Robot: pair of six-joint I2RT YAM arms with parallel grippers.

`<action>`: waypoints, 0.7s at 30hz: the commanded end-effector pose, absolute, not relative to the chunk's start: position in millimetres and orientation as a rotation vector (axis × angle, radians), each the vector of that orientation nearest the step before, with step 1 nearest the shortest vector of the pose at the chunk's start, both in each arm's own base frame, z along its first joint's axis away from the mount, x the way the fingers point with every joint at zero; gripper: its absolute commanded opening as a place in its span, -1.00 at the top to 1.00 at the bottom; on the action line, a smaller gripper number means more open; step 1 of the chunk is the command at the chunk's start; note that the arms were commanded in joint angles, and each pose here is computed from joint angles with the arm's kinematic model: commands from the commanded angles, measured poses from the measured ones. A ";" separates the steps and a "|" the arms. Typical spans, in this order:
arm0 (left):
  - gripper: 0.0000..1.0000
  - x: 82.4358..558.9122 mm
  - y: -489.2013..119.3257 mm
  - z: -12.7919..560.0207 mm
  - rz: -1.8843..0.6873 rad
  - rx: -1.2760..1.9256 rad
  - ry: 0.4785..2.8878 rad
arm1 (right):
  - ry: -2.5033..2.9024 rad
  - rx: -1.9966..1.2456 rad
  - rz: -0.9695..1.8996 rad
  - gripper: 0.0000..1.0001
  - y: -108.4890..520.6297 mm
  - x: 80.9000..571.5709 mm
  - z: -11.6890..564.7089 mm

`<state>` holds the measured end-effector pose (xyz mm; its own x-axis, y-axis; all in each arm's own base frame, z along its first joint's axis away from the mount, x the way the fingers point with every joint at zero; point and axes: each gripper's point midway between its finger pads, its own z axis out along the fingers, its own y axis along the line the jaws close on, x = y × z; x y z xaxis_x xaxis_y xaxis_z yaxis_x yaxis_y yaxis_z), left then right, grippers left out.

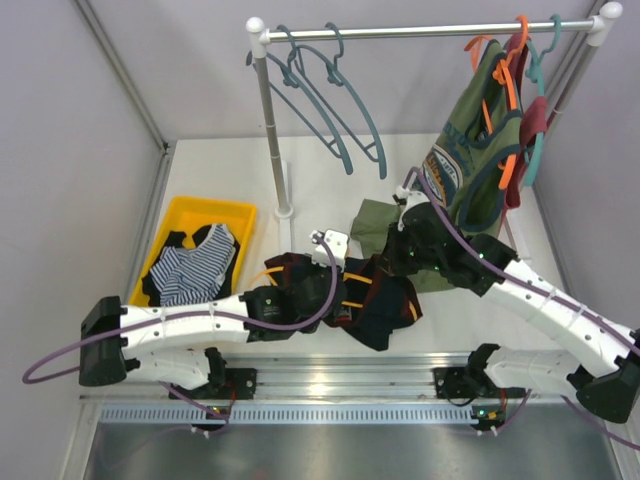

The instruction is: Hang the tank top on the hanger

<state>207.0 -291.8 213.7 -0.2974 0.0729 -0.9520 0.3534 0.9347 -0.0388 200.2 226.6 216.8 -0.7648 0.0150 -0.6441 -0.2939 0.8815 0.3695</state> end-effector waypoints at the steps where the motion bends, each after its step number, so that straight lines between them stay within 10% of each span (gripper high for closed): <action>1: 1.00 211.7 -307.0 244.8 -0.351 0.207 1.798 | 2.270 -0.210 0.686 1.00 237.6 211.6 254.0; 8: 1.00 210.1 -318.5 251.3 -0.374 0.222 1.783 | 2.260 -0.197 0.702 0.88 238.3 221.0 254.9; 21: 1.00 201.5 -305.2 282.5 -0.407 0.267 1.769 | 2.014 -0.436 0.801 -0.39 224.4 202.7 281.7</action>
<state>203.7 -309.7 239.2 -0.2677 0.0628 -0.9614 0.3845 0.9220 -0.0469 207.3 225.0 259.2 -0.6465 0.0221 -0.7626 -0.4562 0.7900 0.4096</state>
